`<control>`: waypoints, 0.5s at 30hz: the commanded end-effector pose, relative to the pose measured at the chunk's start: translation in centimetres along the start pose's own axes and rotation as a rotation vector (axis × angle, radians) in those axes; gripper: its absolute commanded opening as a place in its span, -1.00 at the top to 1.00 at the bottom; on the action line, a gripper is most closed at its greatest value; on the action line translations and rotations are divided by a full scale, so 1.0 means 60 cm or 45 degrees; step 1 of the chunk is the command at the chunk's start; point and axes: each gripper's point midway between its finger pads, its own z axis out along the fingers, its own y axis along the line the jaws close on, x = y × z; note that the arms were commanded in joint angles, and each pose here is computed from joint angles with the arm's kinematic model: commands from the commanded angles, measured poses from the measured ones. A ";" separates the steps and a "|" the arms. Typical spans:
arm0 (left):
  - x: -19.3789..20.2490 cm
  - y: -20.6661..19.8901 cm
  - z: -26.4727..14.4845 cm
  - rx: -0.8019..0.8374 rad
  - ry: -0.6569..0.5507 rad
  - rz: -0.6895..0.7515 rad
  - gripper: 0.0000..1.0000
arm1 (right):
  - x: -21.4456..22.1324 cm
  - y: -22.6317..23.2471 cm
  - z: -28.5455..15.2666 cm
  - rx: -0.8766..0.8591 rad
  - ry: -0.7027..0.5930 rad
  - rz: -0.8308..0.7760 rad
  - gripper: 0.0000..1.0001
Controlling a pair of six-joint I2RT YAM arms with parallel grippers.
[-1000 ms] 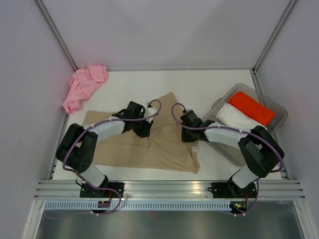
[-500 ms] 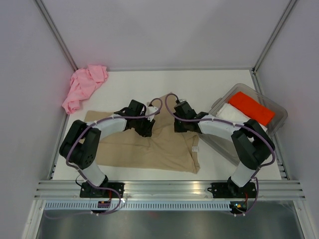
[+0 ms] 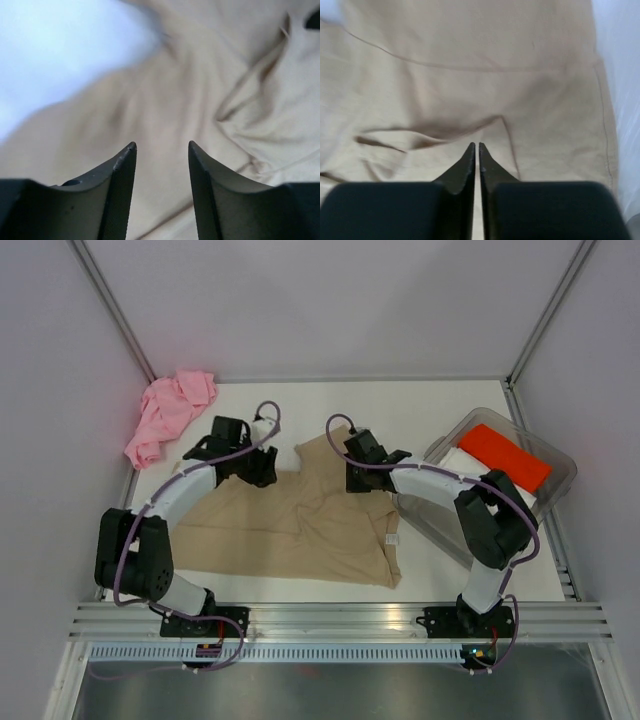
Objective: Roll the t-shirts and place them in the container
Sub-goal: Fold the tshirt
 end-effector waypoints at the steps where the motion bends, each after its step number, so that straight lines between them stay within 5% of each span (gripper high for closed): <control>1: -0.074 0.094 -0.081 -0.183 -0.179 0.002 -0.05 | -0.125 0.044 -0.056 -0.047 -0.230 -0.019 0.70; 9: -0.029 0.348 -0.158 -0.491 -0.174 -0.349 -0.16 | -0.261 0.022 -0.021 -0.007 -0.332 0.090 -0.07; 15: 0.029 0.450 -0.149 -0.565 -0.084 -0.498 -0.18 | -0.296 -0.020 0.087 0.138 -0.237 0.084 -0.15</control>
